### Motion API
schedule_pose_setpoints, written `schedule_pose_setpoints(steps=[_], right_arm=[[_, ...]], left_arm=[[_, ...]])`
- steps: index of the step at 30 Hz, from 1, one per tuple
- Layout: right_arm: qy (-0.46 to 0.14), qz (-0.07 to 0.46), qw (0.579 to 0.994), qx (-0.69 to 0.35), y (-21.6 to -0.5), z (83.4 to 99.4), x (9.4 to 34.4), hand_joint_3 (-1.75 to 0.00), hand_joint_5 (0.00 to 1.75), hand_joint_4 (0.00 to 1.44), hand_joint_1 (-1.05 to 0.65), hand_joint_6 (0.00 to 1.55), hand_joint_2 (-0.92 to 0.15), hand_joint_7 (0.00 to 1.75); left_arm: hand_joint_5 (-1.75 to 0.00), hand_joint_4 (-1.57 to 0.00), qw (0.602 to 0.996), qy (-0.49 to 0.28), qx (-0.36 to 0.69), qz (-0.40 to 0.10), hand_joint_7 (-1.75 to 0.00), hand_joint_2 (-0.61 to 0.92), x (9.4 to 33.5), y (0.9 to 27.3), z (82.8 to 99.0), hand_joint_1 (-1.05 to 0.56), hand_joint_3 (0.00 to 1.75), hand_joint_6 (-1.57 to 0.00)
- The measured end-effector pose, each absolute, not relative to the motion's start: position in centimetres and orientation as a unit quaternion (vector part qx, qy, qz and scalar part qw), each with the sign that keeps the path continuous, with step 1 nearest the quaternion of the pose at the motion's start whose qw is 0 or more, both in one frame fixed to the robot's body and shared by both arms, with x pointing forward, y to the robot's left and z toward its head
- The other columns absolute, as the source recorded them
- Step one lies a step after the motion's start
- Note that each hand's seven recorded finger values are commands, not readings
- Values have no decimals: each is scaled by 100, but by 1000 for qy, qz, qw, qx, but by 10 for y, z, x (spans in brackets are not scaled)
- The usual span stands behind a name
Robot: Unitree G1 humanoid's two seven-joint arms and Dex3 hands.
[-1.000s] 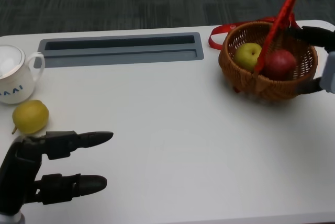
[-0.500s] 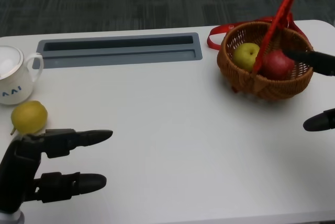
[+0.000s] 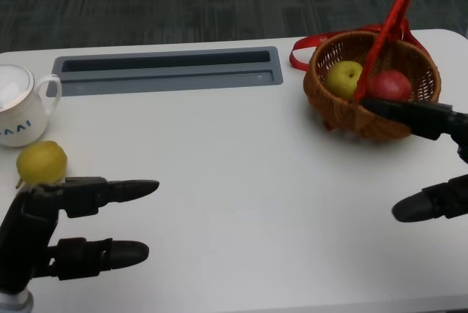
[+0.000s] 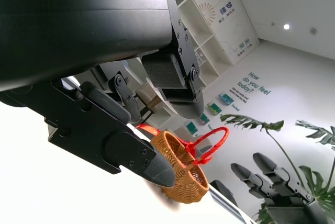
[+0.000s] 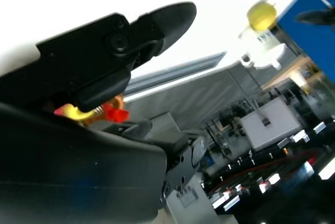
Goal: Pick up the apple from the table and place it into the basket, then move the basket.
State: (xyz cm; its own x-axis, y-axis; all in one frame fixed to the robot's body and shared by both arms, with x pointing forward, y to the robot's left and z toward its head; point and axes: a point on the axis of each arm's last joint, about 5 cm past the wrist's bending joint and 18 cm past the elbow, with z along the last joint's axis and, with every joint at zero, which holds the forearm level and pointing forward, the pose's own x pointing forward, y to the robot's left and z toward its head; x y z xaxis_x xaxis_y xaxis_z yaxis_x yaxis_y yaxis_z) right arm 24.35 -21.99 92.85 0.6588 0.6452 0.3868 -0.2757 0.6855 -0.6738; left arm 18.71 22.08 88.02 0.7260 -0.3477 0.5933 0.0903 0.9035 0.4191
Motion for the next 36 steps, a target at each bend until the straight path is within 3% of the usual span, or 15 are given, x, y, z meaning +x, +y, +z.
schedule_pose_setpoints(steps=[7,16,36], right_arm=[[-328,307,873,-191,-175,905,235,-1,3,59,-57,52,-86,3],[-330,322,877,-137,-146,897,236,0,2,71,-50,64,-86,2],[-331,332,875,-124,-124,894,239,0,1,79,-43,72,-81,1]], left_arm=[[0,-101,906,-363,179,-124,0,71,188,218,884,-59,0,-92],[0,-101,903,-374,172,-125,0,71,188,217,887,-59,0,-92],[-1,-103,902,-373,170,-133,0,72,188,217,888,-59,0,-92]])
